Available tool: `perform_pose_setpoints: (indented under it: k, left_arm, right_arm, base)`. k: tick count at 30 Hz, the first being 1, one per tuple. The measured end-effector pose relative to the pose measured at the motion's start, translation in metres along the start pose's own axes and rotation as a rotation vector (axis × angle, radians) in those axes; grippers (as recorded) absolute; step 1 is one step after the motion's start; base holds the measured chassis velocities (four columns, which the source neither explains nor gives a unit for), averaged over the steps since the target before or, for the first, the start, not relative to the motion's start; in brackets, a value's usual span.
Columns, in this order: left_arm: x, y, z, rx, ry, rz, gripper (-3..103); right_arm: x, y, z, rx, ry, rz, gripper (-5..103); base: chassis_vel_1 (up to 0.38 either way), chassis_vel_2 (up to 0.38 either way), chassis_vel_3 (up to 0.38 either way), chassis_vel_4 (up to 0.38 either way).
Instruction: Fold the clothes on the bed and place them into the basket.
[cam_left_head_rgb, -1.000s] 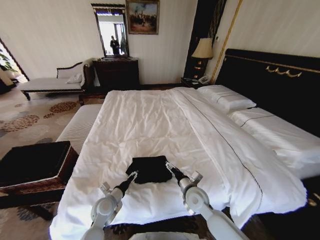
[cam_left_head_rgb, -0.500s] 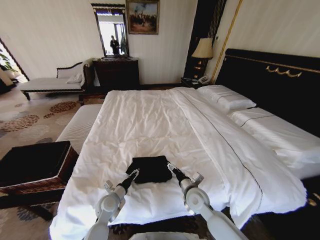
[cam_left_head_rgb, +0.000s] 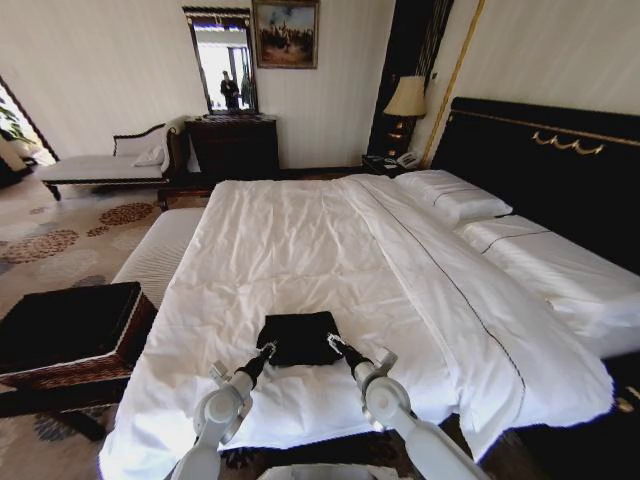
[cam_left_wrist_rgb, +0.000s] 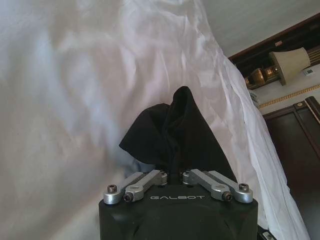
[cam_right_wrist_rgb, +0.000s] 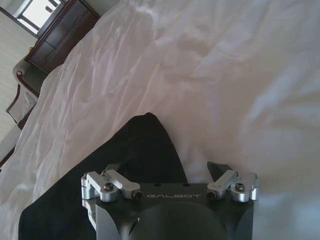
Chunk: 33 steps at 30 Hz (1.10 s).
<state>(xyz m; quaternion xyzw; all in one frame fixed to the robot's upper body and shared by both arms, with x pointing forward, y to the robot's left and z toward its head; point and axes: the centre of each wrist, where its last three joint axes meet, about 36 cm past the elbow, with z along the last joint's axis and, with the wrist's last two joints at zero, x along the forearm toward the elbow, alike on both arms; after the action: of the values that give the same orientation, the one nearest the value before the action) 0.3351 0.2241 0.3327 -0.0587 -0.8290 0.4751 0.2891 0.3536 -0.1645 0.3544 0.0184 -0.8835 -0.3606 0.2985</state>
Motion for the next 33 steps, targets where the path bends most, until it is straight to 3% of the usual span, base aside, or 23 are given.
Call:
perform_pose_setpoints:
  k: [1, 3, 10, 13, 16, 19, 22, 28, 31, 33]
  left_arm:
    - [0.001, 0.000, 0.000, -0.001, 0.000, 0.001, 6]
    - [0.001, -0.001, 0.000, -0.002, -0.001, 0.002, 6]
    - [0.002, -0.003, 0.001, -0.018, 0.000, 0.009, 6]
    - [0.002, -0.005, 0.002, -0.024, 0.000, 0.017, 6]
    - [0.001, -0.008, 0.003, -0.036, 0.001, 0.025, 6]
    - [0.001, -0.008, 0.004, -0.041, 0.001, 0.026, 6]
    - [0.002, -0.010, 0.004, -0.048, -0.004, 0.032, 6]
    - [0.016, -0.027, -0.005, -0.082, -0.031, 0.084, 6]
    - [0.039, -0.047, -0.018, -0.127, -0.055, 0.145, 6]
    - [0.053, -0.060, -0.025, -0.138, -0.078, 0.179, 6]
  right_arm:
    - [0.000, 0.000, 0.000, -0.003, -0.002, -0.004, 83]
    - [0.000, 0.000, 0.000, -0.006, -0.005, -0.006, 83]
    - [0.004, -0.003, 0.003, 0.006, -0.033, -0.031, 50]
    - [0.005, -0.006, 0.005, 0.016, -0.051, -0.054, 44]
    - [0.007, -0.005, 0.006, 0.020, -0.071, -0.086, 27]
    - [0.006, -0.004, 0.007, 0.020, -0.078, -0.097, 22]
    - [0.007, -0.002, 0.009, 0.028, -0.101, -0.131, 8]
    - [0.019, 0.007, 0.007, 0.088, -0.192, -0.250, 7]
    - [0.028, 0.016, 0.004, 0.135, -0.278, -0.313, 7]
    - [0.033, 0.023, 0.004, 0.126, -0.329, -0.351, 7]
  base:
    - [0.000, 0.000, 0.000, 0.000]
    - [0.000, 0.000, 0.000, 0.000]
    - [0.000, 0.000, 0.000, 0.000]
    - [0.000, 0.000, 0.000, 0.000]
    - [0.000, 0.000, 0.000, 0.000]
    - [0.000, 0.000, 0.000, 0.000]
    - [0.000, 0.000, 0.000, 0.000]
    - [0.000, 0.000, 0.000, 0.000]
    - [0.000, 0.000, 0.000, 0.000]
    - [0.000, 0.000, 0.000, 0.000]
